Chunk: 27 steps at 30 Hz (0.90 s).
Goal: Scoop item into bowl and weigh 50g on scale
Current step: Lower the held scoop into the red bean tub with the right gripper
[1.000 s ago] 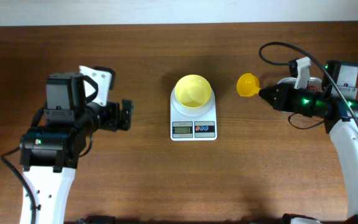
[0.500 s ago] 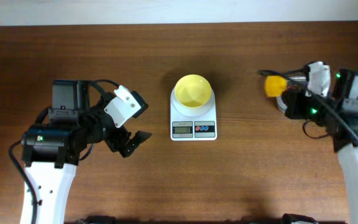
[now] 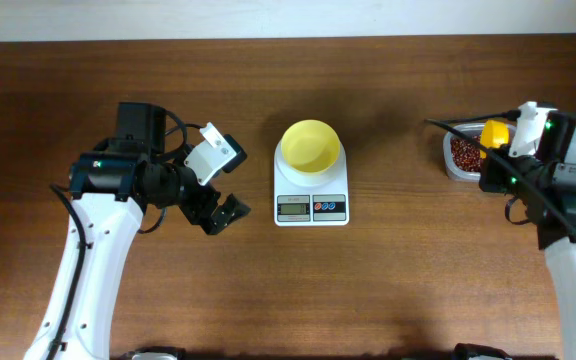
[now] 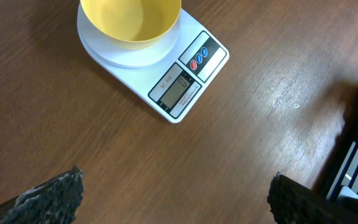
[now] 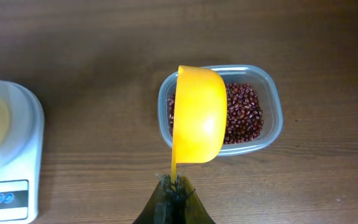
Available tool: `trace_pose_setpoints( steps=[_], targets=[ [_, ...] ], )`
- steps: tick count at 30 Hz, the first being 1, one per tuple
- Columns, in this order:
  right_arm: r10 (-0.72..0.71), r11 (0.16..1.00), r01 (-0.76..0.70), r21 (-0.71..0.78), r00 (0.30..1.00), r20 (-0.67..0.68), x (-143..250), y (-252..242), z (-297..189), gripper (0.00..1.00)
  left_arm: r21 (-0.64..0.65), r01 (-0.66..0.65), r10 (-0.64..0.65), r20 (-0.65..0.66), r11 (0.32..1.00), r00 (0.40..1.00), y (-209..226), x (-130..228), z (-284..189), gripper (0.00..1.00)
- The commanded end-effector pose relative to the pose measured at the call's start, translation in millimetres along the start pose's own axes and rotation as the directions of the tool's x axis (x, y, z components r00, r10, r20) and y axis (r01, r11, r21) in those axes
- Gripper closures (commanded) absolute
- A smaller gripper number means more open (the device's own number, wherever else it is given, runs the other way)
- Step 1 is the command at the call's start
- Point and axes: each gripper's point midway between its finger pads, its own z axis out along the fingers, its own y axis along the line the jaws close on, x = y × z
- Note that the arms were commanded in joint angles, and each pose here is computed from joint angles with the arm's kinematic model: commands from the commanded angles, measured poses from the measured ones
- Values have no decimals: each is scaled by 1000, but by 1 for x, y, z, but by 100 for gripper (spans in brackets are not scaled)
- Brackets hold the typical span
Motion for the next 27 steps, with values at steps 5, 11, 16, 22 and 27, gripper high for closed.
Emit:
trace_pose_setpoints(
  steps=[5,11,16,22,27],
  targets=[
    [-106,984,119,131,989,-102,7,-28,37,96,9,-18,18,10,1000,1000,-1,-2,0,1],
    [-166,956,209,206,964,-208,19,-47,76,96,9,-18,18,10,1000,1000,-1,-2,0,1],
    [-234,919,296,259,941,-246,18,-61,92,96,9,-18,18,10,1000,1000,-1,-2,0,1],
    [-256,914,327,239,923,-286,26,-62,108,96,9,-18,18,10,1000,1000,-1,-2,0,1],
    [-252,915,325,240,924,-289,27,-64,117,96,9,-18,18,10,1000,1000,-1,-2,0,1]
  ],
)
